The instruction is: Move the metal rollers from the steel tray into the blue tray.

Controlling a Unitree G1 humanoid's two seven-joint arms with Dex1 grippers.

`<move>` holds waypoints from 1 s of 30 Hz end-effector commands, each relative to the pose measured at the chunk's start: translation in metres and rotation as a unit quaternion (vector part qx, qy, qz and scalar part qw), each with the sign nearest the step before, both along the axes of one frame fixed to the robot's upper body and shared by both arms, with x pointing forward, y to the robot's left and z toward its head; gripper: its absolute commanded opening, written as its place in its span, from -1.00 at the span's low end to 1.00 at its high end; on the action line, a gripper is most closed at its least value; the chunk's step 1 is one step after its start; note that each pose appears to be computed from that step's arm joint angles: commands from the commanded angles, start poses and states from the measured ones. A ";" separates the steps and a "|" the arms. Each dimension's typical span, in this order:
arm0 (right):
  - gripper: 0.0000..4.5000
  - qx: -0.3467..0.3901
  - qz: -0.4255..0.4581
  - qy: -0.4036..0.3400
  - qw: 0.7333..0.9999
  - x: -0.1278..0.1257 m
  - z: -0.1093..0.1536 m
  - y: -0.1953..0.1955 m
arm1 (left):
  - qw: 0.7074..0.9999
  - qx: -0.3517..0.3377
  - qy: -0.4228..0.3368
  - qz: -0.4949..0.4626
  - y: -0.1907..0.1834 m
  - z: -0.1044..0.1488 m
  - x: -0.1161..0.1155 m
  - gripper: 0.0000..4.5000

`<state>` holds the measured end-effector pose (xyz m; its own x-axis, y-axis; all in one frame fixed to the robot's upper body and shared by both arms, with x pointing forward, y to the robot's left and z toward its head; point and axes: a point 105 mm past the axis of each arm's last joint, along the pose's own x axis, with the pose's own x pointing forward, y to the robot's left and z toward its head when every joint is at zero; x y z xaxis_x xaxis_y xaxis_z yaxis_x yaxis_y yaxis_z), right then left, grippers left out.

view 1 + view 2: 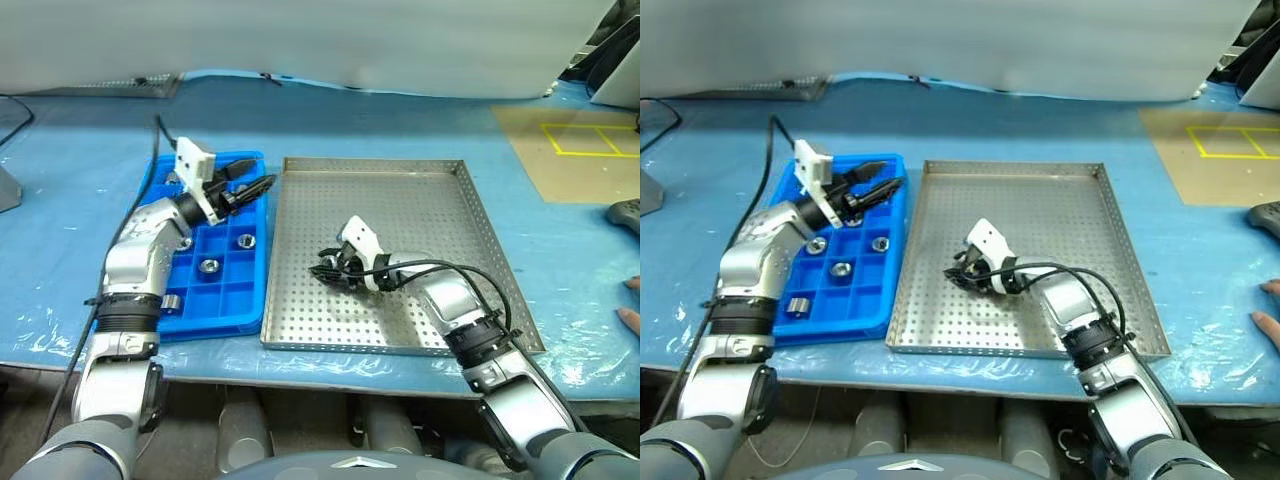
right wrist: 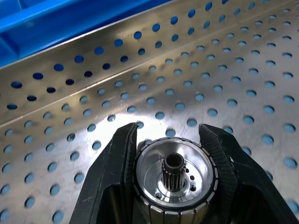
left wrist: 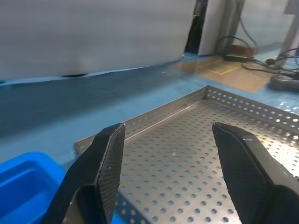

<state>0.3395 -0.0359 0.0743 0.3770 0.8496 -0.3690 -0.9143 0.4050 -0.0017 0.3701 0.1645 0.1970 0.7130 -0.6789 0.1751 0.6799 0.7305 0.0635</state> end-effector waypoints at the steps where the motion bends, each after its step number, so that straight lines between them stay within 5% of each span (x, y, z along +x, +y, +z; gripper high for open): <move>1: -0.25 0.069 0.061 -0.033 0.995 0.004 0.044 0.027 | 0.998 -0.016 -0.036 0.052 0.024 0.023 -0.016 0.40; 8: -0.25 0.128 0.193 -0.023 0.972 -0.019 0.074 0.073 | 0.985 -0.016 -0.037 0.166 0.068 0.020 -0.049 0.40; 15: -0.25 0.050 0.284 0.016 0.957 -0.043 0.040 0.075 | 0.977 -0.014 -0.028 0.209 0.080 0.015 -0.070 0.40; 17: 0.07 0.028 0.283 0.018 0.959 -0.042 0.031 0.070 | 0.977 -0.013 -0.027 0.211 0.080 0.015 -0.070 0.40; 22: 0.77 0.074 0.220 0.000 0.973 -0.023 0.049 0.065 | 0.982 -0.008 -0.023 0.187 0.070 0.015 -0.058 0.40; 30: 0.77 0.222 -0.036 -0.065 0.972 0.042 0.119 -0.013 | 0.998 -0.047 0.018 0.022 0.000 0.008 -0.011 0.40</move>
